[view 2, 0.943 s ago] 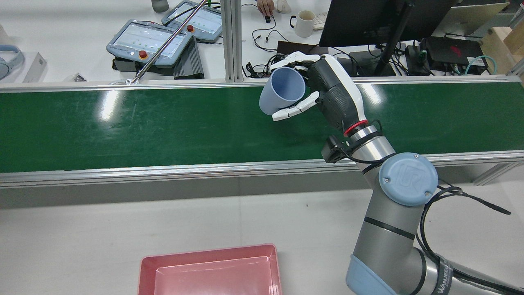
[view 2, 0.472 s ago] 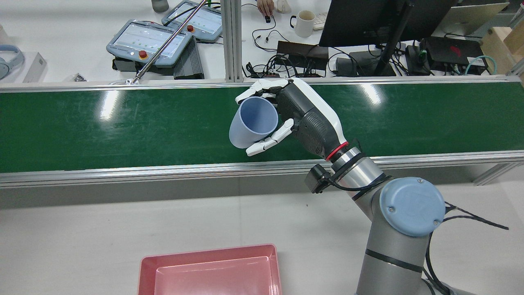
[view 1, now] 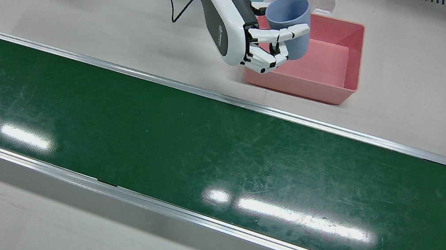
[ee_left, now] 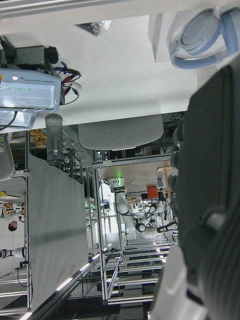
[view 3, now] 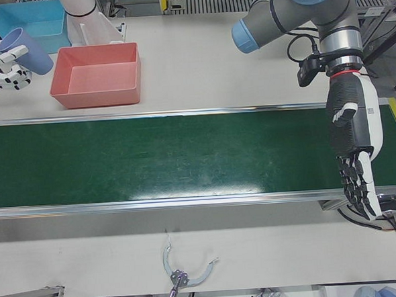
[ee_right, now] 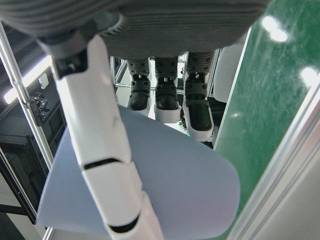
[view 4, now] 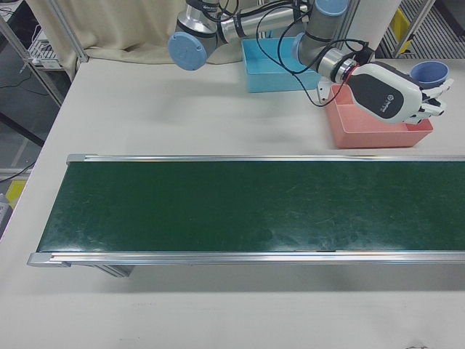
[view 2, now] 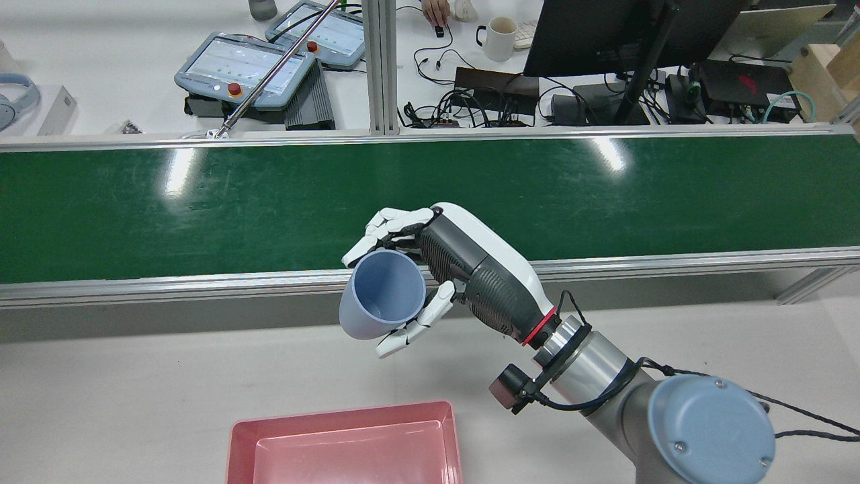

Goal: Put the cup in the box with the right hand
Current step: 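Carry the held cup toward the robot and lower it into the pink tray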

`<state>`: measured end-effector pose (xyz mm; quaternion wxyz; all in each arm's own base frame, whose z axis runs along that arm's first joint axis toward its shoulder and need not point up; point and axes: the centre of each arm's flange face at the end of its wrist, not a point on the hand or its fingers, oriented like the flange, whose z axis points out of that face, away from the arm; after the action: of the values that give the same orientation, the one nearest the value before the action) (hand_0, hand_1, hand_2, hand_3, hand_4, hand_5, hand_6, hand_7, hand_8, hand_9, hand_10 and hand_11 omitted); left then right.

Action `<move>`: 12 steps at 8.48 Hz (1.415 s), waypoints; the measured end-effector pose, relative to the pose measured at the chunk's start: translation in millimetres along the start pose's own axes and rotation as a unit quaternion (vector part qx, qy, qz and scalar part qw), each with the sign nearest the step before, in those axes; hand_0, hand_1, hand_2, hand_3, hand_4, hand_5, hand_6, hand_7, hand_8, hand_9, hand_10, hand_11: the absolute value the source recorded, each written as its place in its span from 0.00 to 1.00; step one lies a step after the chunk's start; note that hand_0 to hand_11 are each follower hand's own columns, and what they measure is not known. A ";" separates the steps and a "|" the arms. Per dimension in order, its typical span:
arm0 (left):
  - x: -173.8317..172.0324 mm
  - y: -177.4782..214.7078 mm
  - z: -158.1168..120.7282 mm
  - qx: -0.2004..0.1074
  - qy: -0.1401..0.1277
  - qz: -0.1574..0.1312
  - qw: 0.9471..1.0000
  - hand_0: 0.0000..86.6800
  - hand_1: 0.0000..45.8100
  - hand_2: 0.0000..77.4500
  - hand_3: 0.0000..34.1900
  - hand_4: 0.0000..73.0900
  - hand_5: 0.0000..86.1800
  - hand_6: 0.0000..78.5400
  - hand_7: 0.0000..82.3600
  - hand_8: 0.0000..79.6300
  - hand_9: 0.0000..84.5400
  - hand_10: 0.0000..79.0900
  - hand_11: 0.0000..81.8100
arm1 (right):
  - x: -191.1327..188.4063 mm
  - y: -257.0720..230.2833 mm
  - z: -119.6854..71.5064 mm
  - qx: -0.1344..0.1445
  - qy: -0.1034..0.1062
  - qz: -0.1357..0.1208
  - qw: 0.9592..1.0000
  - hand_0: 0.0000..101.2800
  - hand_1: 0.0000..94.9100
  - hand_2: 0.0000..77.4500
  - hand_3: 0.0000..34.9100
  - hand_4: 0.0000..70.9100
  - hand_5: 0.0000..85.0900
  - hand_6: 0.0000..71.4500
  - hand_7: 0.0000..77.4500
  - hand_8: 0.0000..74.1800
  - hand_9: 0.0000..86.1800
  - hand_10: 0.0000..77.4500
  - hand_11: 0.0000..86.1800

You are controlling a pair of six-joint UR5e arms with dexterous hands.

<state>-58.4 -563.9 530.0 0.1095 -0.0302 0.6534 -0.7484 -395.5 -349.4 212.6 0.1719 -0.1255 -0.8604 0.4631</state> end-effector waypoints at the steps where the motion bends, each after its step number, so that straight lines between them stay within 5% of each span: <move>1: 0.0 -0.1 0.0 0.000 0.000 0.000 1.000 0.00 0.01 0.01 0.00 0.00 0.00 0.00 0.00 0.00 0.01 0.00 0.00 | 11.0 5.8 -11.1 -0.002 0.014 0.002 1.000 0.78 0.17 0.19 0.01 0.62 0.20 0.50 0.90 0.66 0.80 0.51 0.66; 7: 0.0 -0.1 0.0 0.000 0.000 0.000 1.000 0.00 0.01 0.01 0.00 0.00 0.00 0.00 0.00 0.00 0.01 0.00 0.00 | 82.7 25.7 -49.4 -0.012 0.087 -0.031 0.996 0.78 0.17 0.19 0.02 0.62 0.20 0.47 0.90 0.64 0.80 0.49 0.65; 12: 0.0 -0.1 0.0 0.000 0.000 0.000 1.000 0.00 0.01 0.01 0.00 0.00 0.00 0.00 0.00 0.00 0.01 0.00 0.00 | 123.1 3.5 -50.8 0.010 0.119 -0.061 0.991 0.78 0.17 0.20 0.01 0.62 0.20 0.44 0.90 0.62 0.80 0.48 0.64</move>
<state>-58.4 -563.9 530.1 0.1095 -0.0303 0.6533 -0.7485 -486.3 -263.0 257.8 0.3022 -0.1251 -0.8350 0.4424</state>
